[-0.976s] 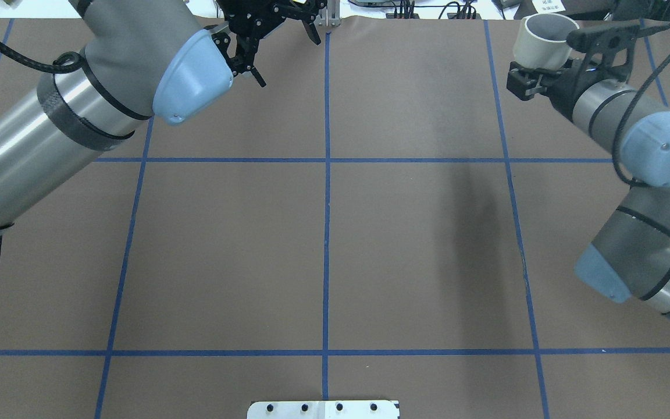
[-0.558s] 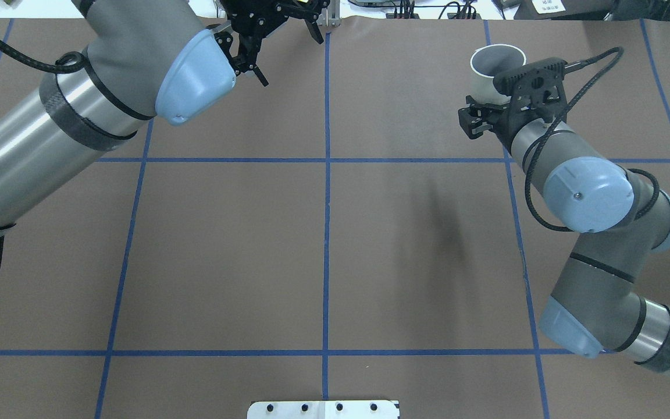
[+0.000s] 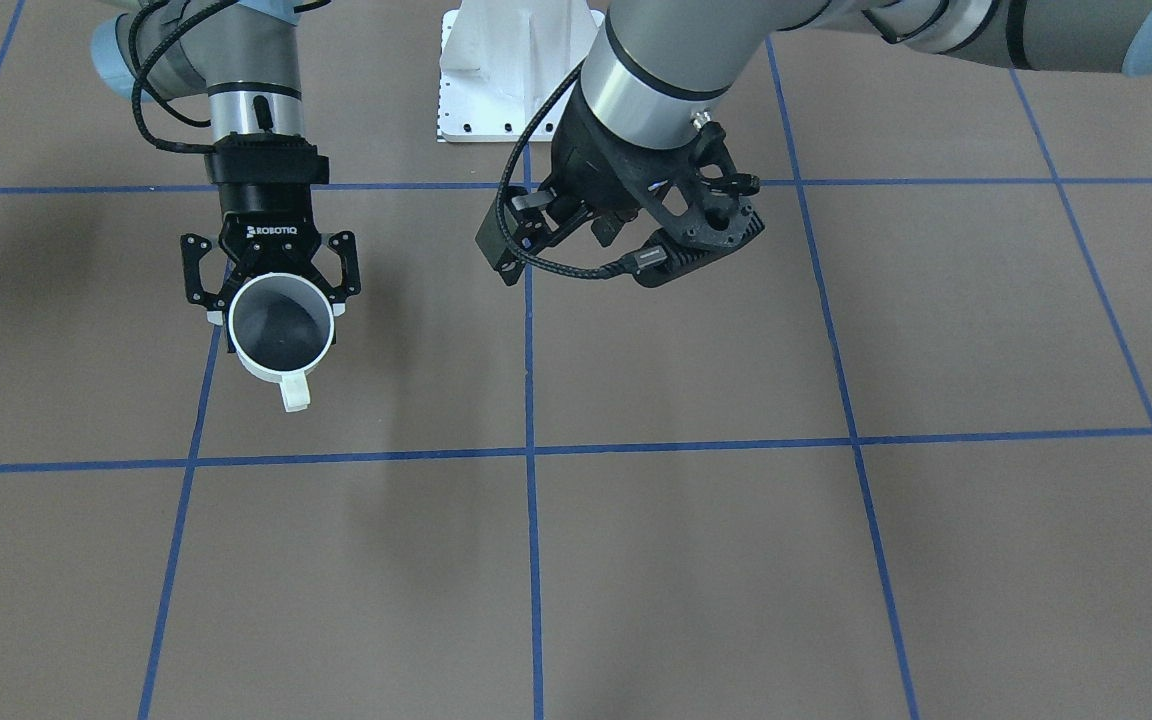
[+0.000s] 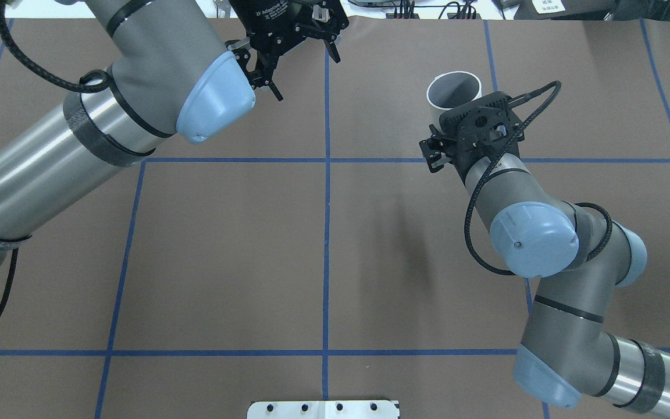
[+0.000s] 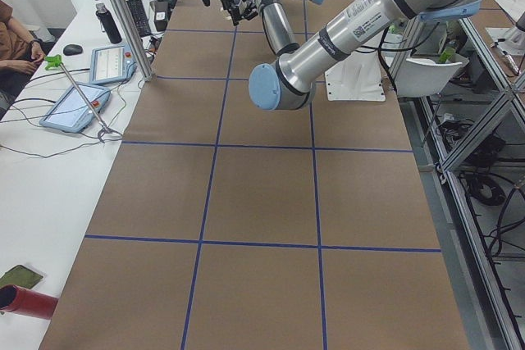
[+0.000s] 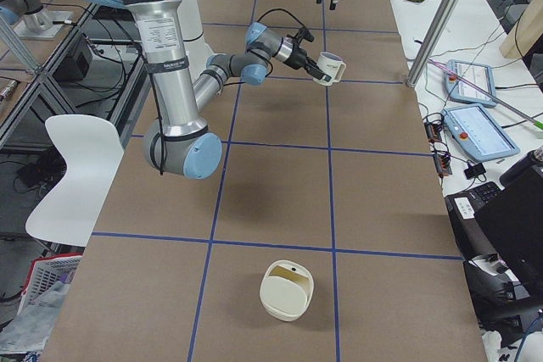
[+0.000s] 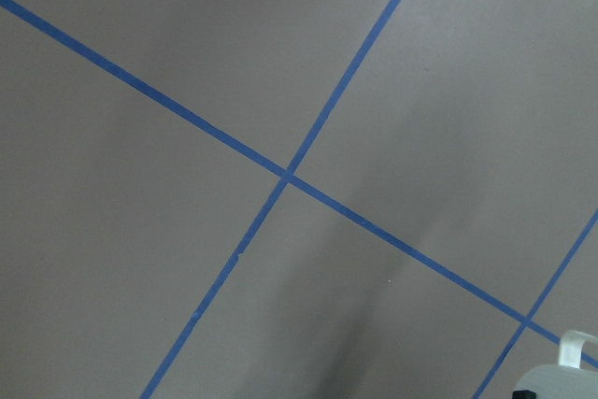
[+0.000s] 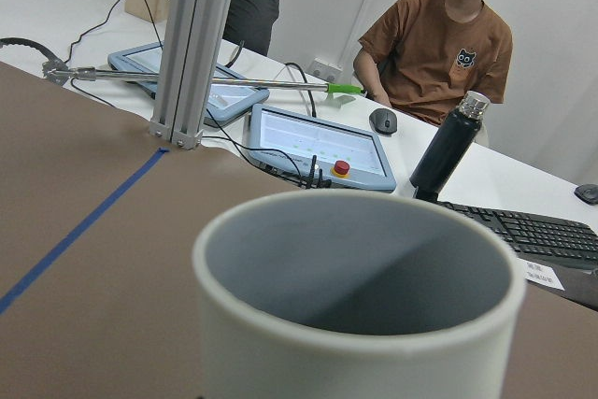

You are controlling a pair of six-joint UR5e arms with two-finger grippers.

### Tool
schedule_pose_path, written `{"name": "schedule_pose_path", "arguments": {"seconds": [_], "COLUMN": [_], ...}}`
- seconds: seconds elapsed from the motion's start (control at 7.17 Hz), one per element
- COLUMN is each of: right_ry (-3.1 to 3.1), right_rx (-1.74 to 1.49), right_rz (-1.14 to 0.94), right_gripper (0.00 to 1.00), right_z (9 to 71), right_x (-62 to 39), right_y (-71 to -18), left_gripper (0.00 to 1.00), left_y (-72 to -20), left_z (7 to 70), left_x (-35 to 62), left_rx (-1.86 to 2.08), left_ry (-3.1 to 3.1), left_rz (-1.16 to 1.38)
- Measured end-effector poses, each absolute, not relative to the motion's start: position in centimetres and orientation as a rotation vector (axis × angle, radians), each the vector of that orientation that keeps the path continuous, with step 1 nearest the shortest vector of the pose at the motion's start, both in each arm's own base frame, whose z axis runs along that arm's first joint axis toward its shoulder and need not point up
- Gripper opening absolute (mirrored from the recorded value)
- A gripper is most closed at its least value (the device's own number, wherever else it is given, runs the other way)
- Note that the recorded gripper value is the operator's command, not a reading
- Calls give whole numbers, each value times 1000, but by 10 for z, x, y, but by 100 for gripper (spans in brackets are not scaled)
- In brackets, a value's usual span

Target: Left arm hands cup to right arm to dump lemon

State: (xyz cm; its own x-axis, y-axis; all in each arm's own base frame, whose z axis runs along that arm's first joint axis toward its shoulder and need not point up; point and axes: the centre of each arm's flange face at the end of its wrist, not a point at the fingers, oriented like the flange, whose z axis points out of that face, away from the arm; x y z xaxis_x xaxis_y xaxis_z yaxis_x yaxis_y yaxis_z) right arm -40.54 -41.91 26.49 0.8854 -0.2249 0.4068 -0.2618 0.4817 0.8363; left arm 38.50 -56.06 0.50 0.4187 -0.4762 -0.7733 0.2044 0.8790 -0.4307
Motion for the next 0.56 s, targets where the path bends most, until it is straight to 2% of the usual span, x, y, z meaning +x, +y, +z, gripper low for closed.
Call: {"name": "schedule_pose_path", "arguments": {"seconds": [0.56], "right_ry": [-540], "right_rx": [1086], "right_rz": [-38], "right_gripper": [0], "right_z": [245], "right_x": [-436], "right_y": [-397], "left_gripper": [100], "left_y": [-549], "left_z": [-7], "left_x": [417], "left_rx": [-280], "left_ry": [1080], "left_rz": [-343]}}
